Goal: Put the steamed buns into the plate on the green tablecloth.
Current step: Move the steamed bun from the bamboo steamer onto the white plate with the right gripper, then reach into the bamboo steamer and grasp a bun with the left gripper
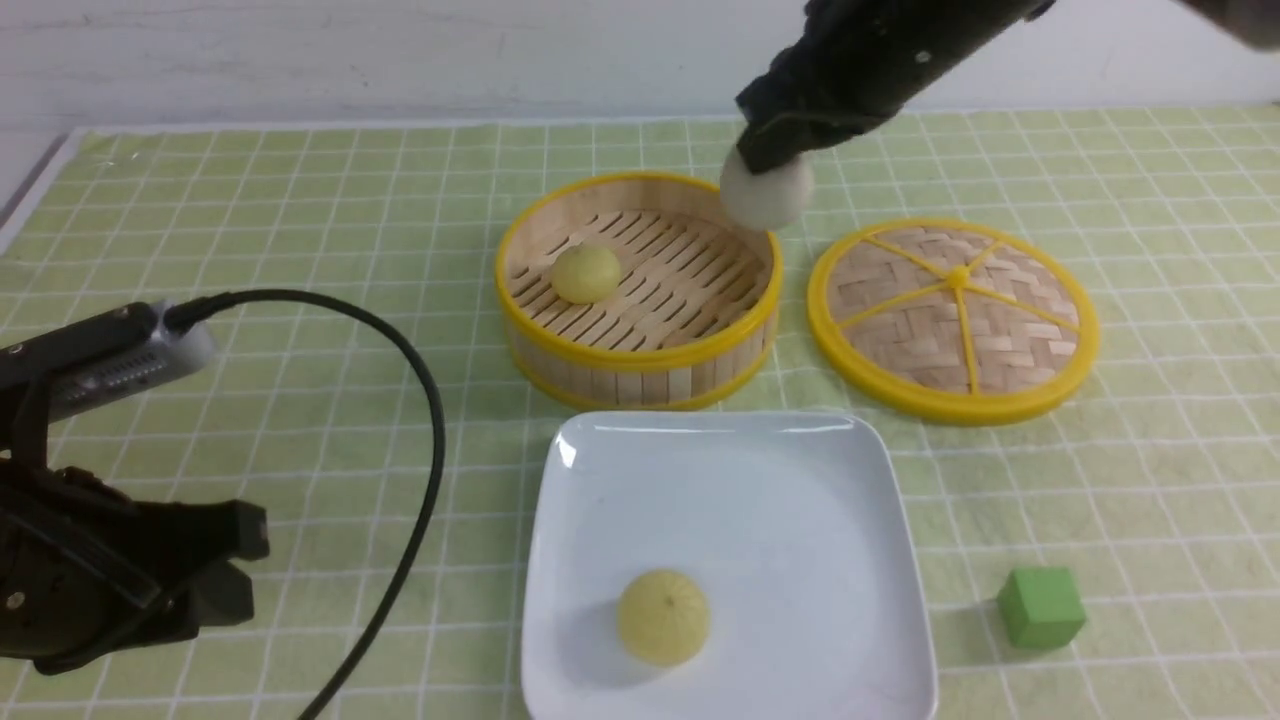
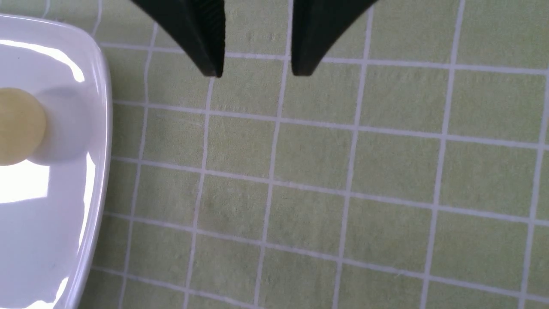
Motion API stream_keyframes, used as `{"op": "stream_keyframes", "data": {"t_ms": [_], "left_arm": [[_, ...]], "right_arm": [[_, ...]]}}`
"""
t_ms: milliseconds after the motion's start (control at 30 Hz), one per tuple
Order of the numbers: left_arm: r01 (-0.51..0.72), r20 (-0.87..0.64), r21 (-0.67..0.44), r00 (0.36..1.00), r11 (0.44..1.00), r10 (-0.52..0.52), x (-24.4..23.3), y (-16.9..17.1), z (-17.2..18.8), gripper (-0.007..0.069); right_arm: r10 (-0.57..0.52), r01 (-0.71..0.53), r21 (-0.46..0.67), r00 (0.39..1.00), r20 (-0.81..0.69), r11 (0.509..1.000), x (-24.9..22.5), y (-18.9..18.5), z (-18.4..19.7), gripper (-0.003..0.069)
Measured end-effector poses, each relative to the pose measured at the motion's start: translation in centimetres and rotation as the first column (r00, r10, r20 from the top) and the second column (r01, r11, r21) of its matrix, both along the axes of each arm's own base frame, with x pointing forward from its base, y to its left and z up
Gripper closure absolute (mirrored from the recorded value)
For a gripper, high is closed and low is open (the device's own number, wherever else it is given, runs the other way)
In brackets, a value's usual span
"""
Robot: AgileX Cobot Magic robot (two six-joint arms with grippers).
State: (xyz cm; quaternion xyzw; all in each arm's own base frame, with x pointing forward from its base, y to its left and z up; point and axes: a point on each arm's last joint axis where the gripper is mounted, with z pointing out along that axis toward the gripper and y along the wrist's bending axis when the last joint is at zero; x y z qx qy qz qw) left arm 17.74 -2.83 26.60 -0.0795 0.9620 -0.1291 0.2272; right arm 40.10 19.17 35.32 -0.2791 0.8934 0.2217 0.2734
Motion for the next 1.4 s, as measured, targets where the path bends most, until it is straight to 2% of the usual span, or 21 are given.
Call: {"op": "stream_keyframes", "data": {"t_ms": [100,133,233,300,500,600,633,667,733,767,800,900,967,1033,1133,1167,1200,1233,1267,1333,1400], "left_arm": [[0.0,0.0,0.0,1.0,1.0,0.0,0.0,0.0,0.0,0.0375],[0.0,-0.001,0.0,1.0,1.0,0.0,0.0,0.0,0.0,0.0375],[0.001,-0.003,0.0,1.0,1.0,-0.001,0.0,0.0,0.0,0.0375],[0.001,-0.003,0.0,1.0,1.0,-0.001,0.0,0.0,0.0,0.0375],[0.001,-0.003,0.0,1.0,1.0,-0.001,0.0,0.0,0.0,0.0375],[0.001,-0.003,0.0,1.0,1.0,-0.001,0.0,0.0,0.0,0.0375],[0.001,-0.003,0.0,1.0,1.0,-0.001,0.0,0.0,0.0,0.0375],[0.001,-0.003,0.0,1.0,1.0,-0.001,0.0,0.0,0.0,0.0375],[0.0,-0.001,0.0,1.0,1.0,0.0,0.0,0.0,0.0,0.0375],[0.0,0.002,0.0,1.0,1.0,0.0,0.0,0.0,0.0,0.0375],[-0.005,0.023,0.0,1.0,1.0,0.005,0.2,0.0,0.1,0.0375],[-0.022,0.085,-0.005,0.996,1.0,0.022,0.7,0.1,0.4,0.0377],[-0.032,0.101,-0.018,0.994,0.999,0.034,0.8,0.0,0.5,0.0382],[-0.047,0.117,-0.052,0.992,0.998,0.053,1.1,-0.1,0.8,0.0407],[-0.038,0.103,-0.074,0.994,0.997,0.045,1.7,-0.4,2.1,0.0495],[-0.023,0.1,-0.071,0.995,0.997,0.03,2.3,-0.5,2.8,0.0547],[-0.004,0.09,-0.066,0.996,0.998,0.01,2.9,-0.6,3.5,0.0583],[0.002,0.081,-0.066,0.997,0.998,0.004,2.9,-0.7,3.6,0.0593],[0.029,0.051,-0.066,0.998,0.997,-0.025,4.1,-0.9,4.5,0.0616],[0.058,0.006,-0.072,0.998,0.996,-0.058,5.6,-1.2,5.2,0.0623],[0.087,-0.05,-0.087,0.995,0.992,-0.092,7.6,-1.6,5.2,0.0623]], "right_arm": [[0.013,-0.016,-0.02,0.989,-0.146,1.0,-2.0,-0.3,-1.4,0.0636],[0.021,-0.027,-0.021,0.971,-0.24,0.999,-3.1,0.0,-3.7,0.0636],[0.013,-0.021,-0.02,0.936,-0.352,1.0,-5.0,0.9,-8.8,0.0636],[-0.012,-0.001,-0.033,0.925,-0.38,0.999,-6.0,1.0,-12.2,0.0636],[-0.11,0.095,-0.061,0.932,-0.346,0.994,-6.7,0.4,-16.2,0.0578],[-0.12,0.105,-0.061,0.933,-0.339,0.993,-6.6,0.3,-16.4,0.0435],[-0.124,0.111,-0.058,0.931,-0.342,0.992,-6.5,0.2,-16.1,0.0361],[-0.123,0.11,-0.058,0.931,-0.344,0.992,-6.6,0.2,-16.1,0.0347],[-0.125,0.115,-0.048,0.923,-0.364,0.992,-6.2,-0.4,-14.6,0.0197],[-0.121,0.112,-0.046,0.926,-0.358,0.993,-6.1,-0.6,-14.0,0.0175],[-0.108,0.095,-0.054,0.926,-0.362,0.994,-5.8,-1.6,-12.1,0.0093],[-0.114,0.091,-0.08,0.925,-0.361,0.993,-5.7,-3.9,-8.2,0.0057],[-0.13,0.102,-0.097,0.922,-0.364,0.99,-5.9,-4.9,-6.9,0.0072],[-0.177,0.145,-0.114,0.921,-0.348,0.983,-6.2,-6.3,-5.0,0.016],[-0.217,0.179,-0.147,0.927,-0.307,0.973,-7.3,-7.8,-3.4,0.0339],[-0.227,0.187,-0.158,0.928,-0.295,0.969,-7.9,-8.2,-3.0,0.0444],[-0.236,0.194,-0.165,0.928,-0.287,0.967,-8.6,-8.5,-2.6,0.0504],[-0.24,0.199,-0.166,0.928,-0.285,0.966,-8.9,-8.6,-2.5,0.0519],[-0.247,0.204,-0.172,0.928,-0.278,0.964,-10.3,-9.1,-2.1,0.0629],[-0.247,0.205,-0.172,0.928,-0.277,0.963,-12.4,-9.6,-1.8,0.0669],[-0.247,0.206,-0.17,0.93,-0.273,0.964,-14.1,-10.0,-1.8,0.0672]]}}
